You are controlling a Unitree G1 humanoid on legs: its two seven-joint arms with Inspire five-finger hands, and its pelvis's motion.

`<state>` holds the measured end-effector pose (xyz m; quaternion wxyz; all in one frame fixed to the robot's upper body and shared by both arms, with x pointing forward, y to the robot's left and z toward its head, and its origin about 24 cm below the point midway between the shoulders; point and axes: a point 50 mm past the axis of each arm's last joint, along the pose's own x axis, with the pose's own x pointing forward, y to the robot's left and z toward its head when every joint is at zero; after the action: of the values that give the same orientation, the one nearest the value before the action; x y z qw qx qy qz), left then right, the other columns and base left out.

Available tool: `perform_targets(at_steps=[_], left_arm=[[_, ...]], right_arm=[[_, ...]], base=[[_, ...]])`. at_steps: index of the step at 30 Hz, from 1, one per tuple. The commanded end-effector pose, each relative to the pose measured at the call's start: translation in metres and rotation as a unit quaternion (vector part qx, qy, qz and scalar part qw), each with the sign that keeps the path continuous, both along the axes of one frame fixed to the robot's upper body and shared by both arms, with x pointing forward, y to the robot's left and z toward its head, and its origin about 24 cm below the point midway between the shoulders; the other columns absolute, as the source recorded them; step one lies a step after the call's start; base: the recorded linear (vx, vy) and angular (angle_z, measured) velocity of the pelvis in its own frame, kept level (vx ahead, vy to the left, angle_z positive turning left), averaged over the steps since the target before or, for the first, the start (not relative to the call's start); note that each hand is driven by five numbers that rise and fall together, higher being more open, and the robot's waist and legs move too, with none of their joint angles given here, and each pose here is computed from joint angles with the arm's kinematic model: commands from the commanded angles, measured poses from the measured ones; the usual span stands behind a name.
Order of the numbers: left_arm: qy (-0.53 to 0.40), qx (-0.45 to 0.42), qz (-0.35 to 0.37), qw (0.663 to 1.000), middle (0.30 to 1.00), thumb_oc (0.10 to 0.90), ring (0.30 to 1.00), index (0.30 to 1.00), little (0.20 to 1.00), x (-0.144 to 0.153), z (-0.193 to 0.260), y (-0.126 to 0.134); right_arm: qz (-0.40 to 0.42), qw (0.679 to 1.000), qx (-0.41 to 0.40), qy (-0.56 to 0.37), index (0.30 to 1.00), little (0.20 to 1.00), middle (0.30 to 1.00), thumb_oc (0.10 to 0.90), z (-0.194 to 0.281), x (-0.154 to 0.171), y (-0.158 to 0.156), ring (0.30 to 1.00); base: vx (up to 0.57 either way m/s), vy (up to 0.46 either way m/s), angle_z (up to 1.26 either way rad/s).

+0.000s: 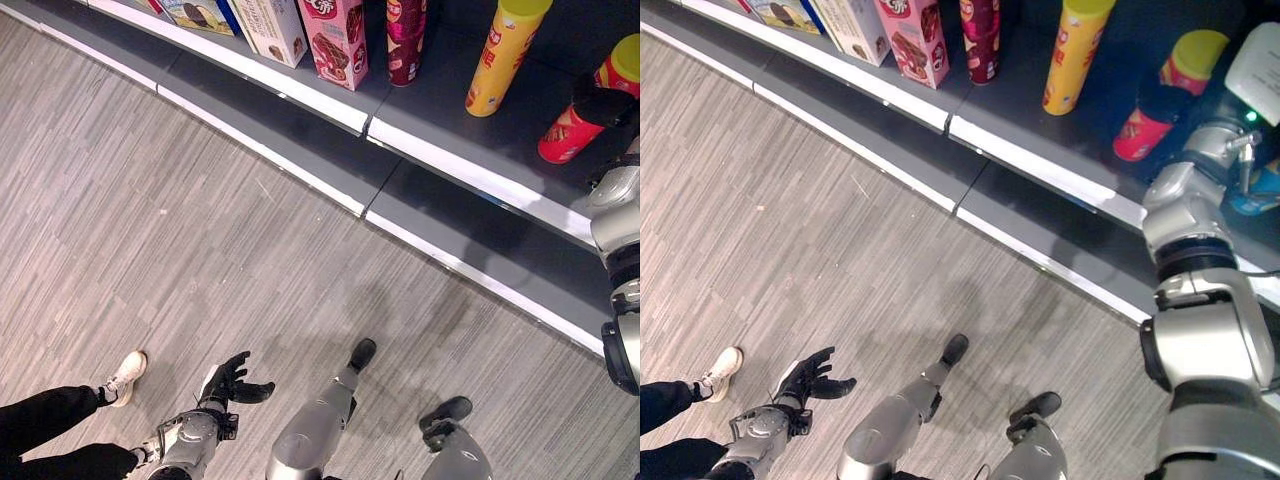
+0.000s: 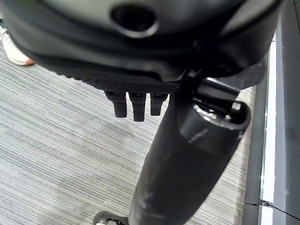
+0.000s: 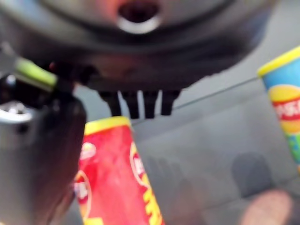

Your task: Put the goods on the table back onto the shelves and tidy them up.

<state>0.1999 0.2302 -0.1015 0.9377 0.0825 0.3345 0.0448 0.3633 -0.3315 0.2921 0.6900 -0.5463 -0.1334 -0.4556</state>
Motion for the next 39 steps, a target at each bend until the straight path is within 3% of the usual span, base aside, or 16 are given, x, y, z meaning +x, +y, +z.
perform_targets(at_steps=[1,15,39], left_arm=[[0.003,0.041,0.026,0.999,0.900,0.800,0.900,0.900,0.900,-0.007,0.002,0.024],[0.003,0.039,0.040,0.998,0.900,0.800,0.900,0.900,0.900,-0.006,0.002,0.027],[0.002,0.039,0.047,0.998,0.900,0.800,0.900,0.900,0.900,-0.006,0.003,0.028]], right_arm=[[0.016,0.993,-0.075,-0.086,0.900,0.900,0.900,0.800,0.061,-0.009,0.019,0.900],[0.013,0.994,-0.106,-0.025,0.900,0.900,0.900,0.800,0.047,0.003,0.027,0.900],[0.025,0.995,-0.091,-0.026,0.900,0.900,0.900,0.800,0.042,0.006,0.031,0.900]], base=[[0.00,0.000,0.00],[0.00,0.001,-0.02],[0.00,0.000,0.00]])
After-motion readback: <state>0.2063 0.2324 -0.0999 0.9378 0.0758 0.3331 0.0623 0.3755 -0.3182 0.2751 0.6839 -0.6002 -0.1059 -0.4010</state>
